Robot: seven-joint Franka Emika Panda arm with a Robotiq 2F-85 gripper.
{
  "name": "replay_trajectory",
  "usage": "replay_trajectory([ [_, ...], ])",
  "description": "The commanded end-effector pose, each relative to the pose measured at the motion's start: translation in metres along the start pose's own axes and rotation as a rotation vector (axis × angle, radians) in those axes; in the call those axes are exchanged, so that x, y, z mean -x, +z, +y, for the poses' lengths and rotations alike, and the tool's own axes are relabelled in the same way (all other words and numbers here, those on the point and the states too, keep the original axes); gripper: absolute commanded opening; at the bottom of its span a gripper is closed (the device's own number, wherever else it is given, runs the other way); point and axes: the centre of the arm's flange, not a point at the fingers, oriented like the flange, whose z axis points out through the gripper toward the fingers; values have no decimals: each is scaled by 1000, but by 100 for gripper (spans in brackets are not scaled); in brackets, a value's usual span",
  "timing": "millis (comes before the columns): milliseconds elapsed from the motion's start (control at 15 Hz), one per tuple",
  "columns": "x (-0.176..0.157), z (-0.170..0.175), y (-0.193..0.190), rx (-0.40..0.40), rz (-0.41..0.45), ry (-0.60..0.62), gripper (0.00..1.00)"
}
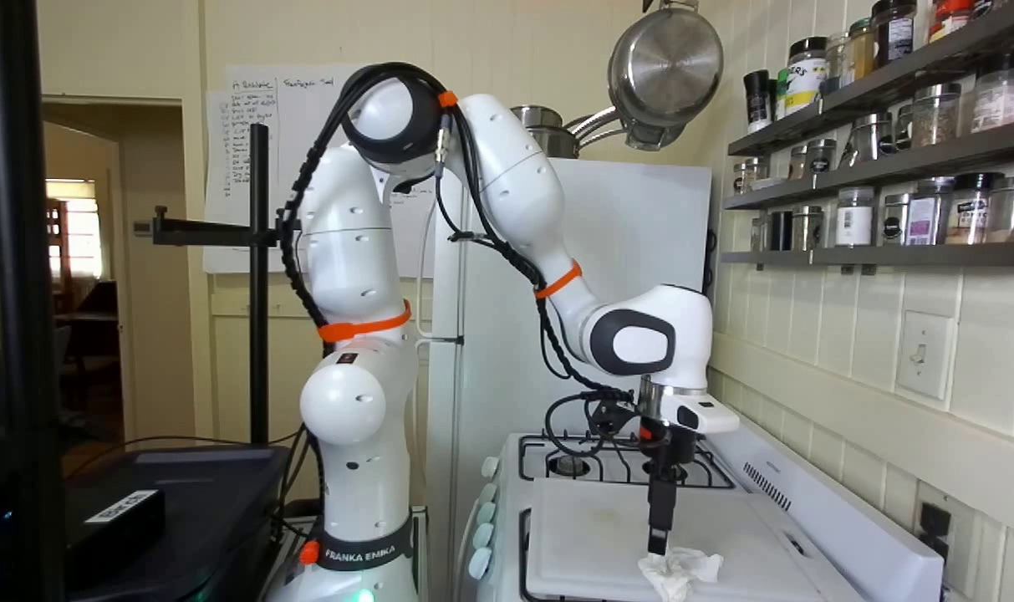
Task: Use the paper towel to wipe the white board
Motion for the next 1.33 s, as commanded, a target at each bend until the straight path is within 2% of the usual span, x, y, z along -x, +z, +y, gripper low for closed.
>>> replay_trajectory([
  [0, 0, 2, 4, 7, 5, 7, 100],
  [467, -2, 0, 20, -20, 27, 26, 99],
  [533, -3, -2, 23, -22, 40, 25, 74],
  [600, -3, -3, 25, -28, 50, 26, 74],
  [667, -4, -5, 27, -32, 65, 26, 70],
  [733, -4, -6, 29, -37, 71, 27, 60],
  [1200, -6, -15, 33, -69, 65, 30, 5],
  [1267, -7, -18, 31, -79, 65, 29, 1],
])
